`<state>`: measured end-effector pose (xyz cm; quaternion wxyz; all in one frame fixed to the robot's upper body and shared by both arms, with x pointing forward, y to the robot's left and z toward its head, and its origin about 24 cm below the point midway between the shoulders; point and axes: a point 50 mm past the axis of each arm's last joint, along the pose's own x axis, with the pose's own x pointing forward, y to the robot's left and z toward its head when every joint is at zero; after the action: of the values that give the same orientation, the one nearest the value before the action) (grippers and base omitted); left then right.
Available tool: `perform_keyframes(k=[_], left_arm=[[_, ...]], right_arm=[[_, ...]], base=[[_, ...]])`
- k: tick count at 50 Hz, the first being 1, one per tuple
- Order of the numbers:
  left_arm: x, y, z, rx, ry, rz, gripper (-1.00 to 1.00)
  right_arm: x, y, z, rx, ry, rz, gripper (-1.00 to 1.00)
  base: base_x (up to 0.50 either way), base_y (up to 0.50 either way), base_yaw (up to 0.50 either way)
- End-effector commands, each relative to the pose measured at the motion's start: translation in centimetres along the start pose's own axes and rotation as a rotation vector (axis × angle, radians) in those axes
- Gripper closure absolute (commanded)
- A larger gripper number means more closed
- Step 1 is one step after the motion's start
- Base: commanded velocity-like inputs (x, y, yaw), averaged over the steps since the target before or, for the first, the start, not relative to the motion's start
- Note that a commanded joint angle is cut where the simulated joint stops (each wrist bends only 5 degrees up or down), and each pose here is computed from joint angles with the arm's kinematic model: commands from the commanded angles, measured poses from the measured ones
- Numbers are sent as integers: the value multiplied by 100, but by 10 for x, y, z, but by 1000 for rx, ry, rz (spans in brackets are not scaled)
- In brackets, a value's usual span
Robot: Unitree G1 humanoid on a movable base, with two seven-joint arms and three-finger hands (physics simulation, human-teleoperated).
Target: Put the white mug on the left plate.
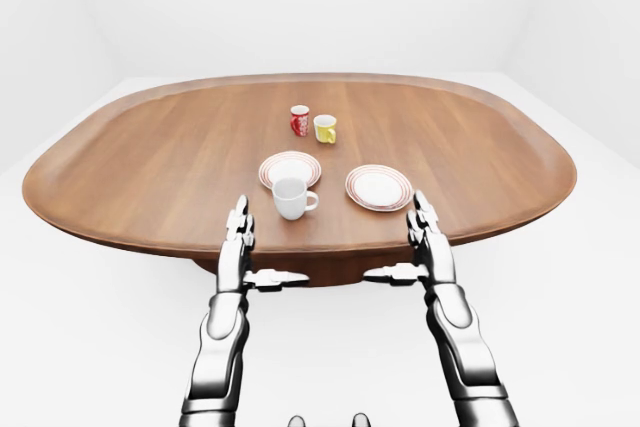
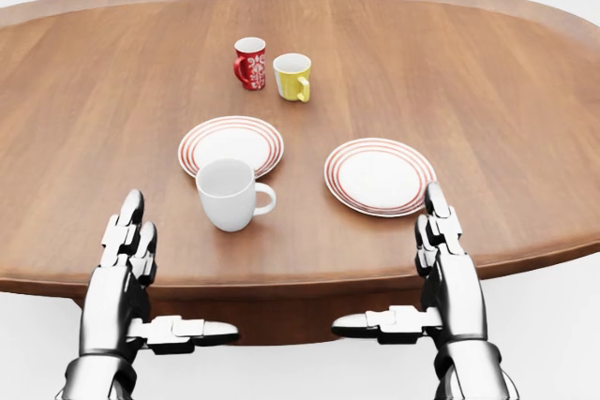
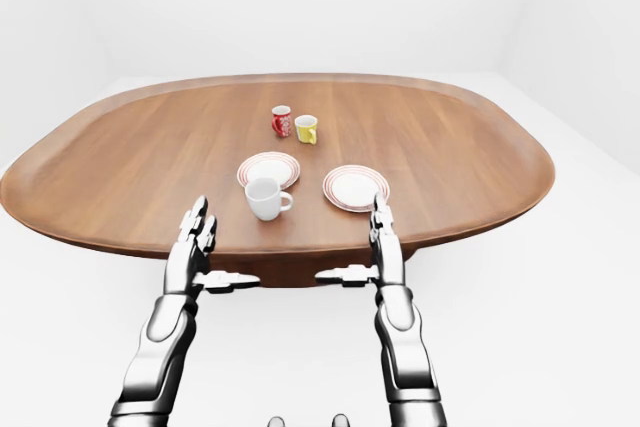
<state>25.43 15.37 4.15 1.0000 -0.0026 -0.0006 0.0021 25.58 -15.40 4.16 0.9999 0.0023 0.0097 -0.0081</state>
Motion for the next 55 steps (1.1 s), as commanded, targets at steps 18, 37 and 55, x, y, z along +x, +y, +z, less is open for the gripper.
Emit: perform_keyframes(k=[18,37,55], left_arm=[[-10,8,74,34,-267,32,-98],[-5,13,63,4,-217,44,-98],[-4,16,66,4,-229,51,-98]], right_arm=[[-36,-26,121,227,-520,9,-100],[-37,-29,114,197,-489,34,-100],[-39,-25,117,174,-504,75,-100]], base=[[0,0,0],[0,0,0],[0,34,0]])
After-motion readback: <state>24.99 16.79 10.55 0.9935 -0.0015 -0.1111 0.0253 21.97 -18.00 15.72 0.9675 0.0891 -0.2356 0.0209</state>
